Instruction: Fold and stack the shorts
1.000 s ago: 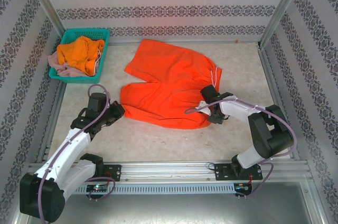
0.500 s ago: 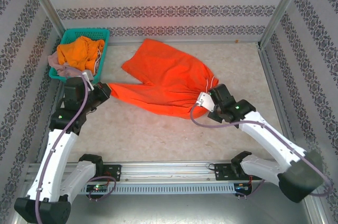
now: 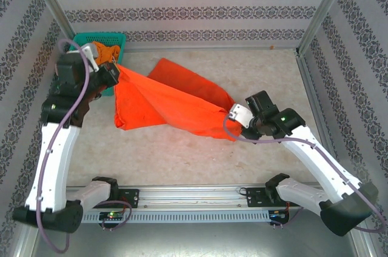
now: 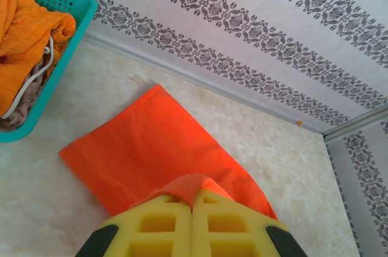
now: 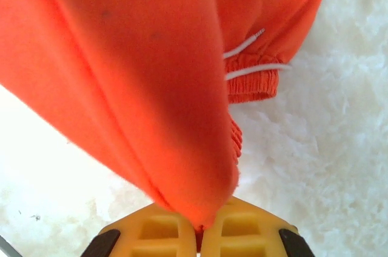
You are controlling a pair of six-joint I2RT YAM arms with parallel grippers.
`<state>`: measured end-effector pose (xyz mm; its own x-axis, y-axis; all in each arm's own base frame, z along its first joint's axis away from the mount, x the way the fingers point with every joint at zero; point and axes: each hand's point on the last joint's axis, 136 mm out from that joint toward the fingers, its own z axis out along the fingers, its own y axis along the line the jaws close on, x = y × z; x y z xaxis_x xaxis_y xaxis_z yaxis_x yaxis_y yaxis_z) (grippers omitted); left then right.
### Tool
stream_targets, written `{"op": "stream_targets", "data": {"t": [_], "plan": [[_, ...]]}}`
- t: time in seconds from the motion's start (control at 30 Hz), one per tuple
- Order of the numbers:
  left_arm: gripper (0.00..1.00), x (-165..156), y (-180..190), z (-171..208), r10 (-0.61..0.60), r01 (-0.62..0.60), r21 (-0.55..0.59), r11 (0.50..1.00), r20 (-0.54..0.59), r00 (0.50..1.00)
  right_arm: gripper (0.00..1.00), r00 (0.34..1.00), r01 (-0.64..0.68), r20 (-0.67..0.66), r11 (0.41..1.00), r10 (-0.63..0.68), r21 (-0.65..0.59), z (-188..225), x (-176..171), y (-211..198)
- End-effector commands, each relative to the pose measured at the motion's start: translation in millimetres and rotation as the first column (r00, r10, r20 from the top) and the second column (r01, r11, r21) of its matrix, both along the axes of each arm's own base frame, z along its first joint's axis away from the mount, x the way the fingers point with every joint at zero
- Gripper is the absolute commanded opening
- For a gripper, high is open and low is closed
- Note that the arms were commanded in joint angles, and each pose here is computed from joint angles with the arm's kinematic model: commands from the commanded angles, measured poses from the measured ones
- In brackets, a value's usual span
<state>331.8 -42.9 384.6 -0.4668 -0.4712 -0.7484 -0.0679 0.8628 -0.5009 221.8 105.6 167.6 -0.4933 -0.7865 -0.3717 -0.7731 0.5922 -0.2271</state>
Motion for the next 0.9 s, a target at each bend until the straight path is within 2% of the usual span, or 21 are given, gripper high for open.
{"op": "stream_targets", "data": {"t": [0.0,0.2,0.5,0.63,0.67,0.73,0.77,0.8,0.83,0.87], "plan": [[0.0,32,-2,0,-0.023,0.023,0.023,0.999,-0.001,1.0,0.0,0.994,0.084,-0.07,0.996,-0.082,0.031,-6,7,-7],[0.0,94,-10,-19,-0.044,0.044,0.0,0.999,-0.039,0.998,0.0,0.974,0.195,-0.122,0.98,-0.188,0.048,-18,41,-15],[0.0,175,-14,-56,-0.048,0.051,0.02,0.998,-0.126,0.991,0.0,0.952,0.289,-0.139,0.952,-0.274,0.103,-33,86,-24],[0.0,210,-15,-80,-0.045,0.047,0.008,0.999,-0.164,0.986,0.06,0.931,0.349,-0.149,0.932,-0.332,0.103,-48,107,-31],[0.0,220,-17,-88,-0.044,0.045,0.002,0.999,-0.172,0.984,0.1,0.921,0.376,-0.151,0.921,-0.359,0.106,-52,115,-35],[0.01,240,-19,-98,-0.041,0.038,-0.017,0.999,-0.171,0.984,0.27,0.896,0.436,-0.149,0.894,-0.419,0.105,-57,131,-45],[0.08,253,-21,-104,-0.044,0.039,-0.034,0.999,-0.167,0.985,0.34,0.874,0.48,-0.144,0.87,-0.464,0.111,-57,142,-52],[0.18,265,-23,-104,-0.049,0.043,-0.042,0.998,-0.15,0.988,0.34,0.849,0.525,-0.143,0.842,-0.509,0.121,-56,152,-57],[0.35,277,-24,-105,-0.051,0.045,-0.047,0.998,-0.131,0.99,0.37,0.809,0.587,-0.147,0.798,-0.569,0.14,-54,164,-66],[0.54,289,-23,-103,-0.037,0.032,-0.044,0.998,-0.113,0.993,0.45,0.757,0.654,-0.154,0.738,-0.636,0.165,-49,174,-77]]}}
